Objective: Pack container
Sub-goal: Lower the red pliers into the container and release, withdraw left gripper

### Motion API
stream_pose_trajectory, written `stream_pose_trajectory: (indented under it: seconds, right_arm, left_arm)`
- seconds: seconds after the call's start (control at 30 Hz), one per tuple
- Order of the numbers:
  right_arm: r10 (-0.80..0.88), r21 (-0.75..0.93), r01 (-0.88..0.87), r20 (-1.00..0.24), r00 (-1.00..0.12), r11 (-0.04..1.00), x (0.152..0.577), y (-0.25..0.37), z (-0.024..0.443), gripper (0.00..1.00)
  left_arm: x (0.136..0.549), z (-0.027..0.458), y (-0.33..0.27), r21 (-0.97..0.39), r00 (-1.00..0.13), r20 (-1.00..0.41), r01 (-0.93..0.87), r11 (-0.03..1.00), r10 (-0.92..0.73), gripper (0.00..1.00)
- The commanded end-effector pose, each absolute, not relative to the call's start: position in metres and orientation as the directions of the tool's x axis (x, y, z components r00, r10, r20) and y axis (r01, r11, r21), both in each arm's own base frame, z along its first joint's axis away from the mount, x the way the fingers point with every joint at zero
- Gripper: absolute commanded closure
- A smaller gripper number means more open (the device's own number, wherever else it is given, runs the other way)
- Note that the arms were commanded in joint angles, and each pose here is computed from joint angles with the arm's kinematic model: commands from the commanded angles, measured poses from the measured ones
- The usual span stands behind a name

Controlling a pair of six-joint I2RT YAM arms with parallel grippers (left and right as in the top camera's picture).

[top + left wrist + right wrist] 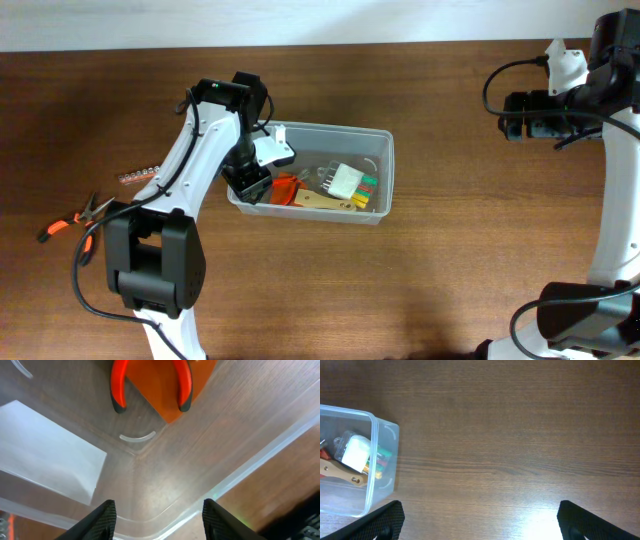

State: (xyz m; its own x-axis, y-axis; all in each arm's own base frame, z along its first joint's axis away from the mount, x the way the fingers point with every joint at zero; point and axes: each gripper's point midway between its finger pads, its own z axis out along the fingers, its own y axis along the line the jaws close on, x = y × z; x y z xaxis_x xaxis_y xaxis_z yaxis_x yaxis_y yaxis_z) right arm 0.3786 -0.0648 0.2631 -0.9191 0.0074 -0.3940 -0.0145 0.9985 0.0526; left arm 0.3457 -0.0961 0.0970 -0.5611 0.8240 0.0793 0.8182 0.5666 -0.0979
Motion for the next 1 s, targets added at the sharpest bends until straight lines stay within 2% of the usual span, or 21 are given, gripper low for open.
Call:
stream_pose_trajectory:
  seconds: [0.0,0.27,0.37,0.5,0.6,0.97]
  right_arm:
    - [0.016,0.058,-0.007,-0.387,-0.922,0.998,0.379,-0.066,0.26,0.02]
    - [0.016,0.058,-0.007,-0.388,-0.922,0.998,0.379,-0.066,0.26,0.01]
    - [0.015,0.057,-0.007,-0.388,-0.922,0.998,0.379,-0.066,0.26,0.01]
    - [0.012,0.046,-0.006,-0.386,-0.923,0.999,0.379,-0.068,0.26,0.01]
    - [0.012,0.035,-0.002,-0.384,-0.923,0.999,0.378,-0.07,0.26,0.02]
    - [0.012,0.035,-0.002,-0.386,-0.922,0.999,0.379,-0.07,0.26,0.02]
  left_arm:
    - [0.345,0.108,-0.1,-0.101,-0.592,0.049,0.798,0.594,0.804,0.43]
    - [0.341,0.108,-0.102,-0.123,-0.593,0.05,0.795,0.594,0.804,0.43]
    - [0.338,0.109,-0.102,-0.129,-0.622,0.061,0.771,0.624,0.781,0.43]
    - [0.328,0.111,-0.108,-0.186,-0.624,0.061,0.759,0.624,0.779,0.43]
    - [0.323,0.111,-0.112,-0.22,-0.63,0.059,0.748,0.626,0.774,0.47]
    - [0.299,0.083,-0.106,-0.267,-0.649,0.144,0.702,0.661,0.747,0.5]
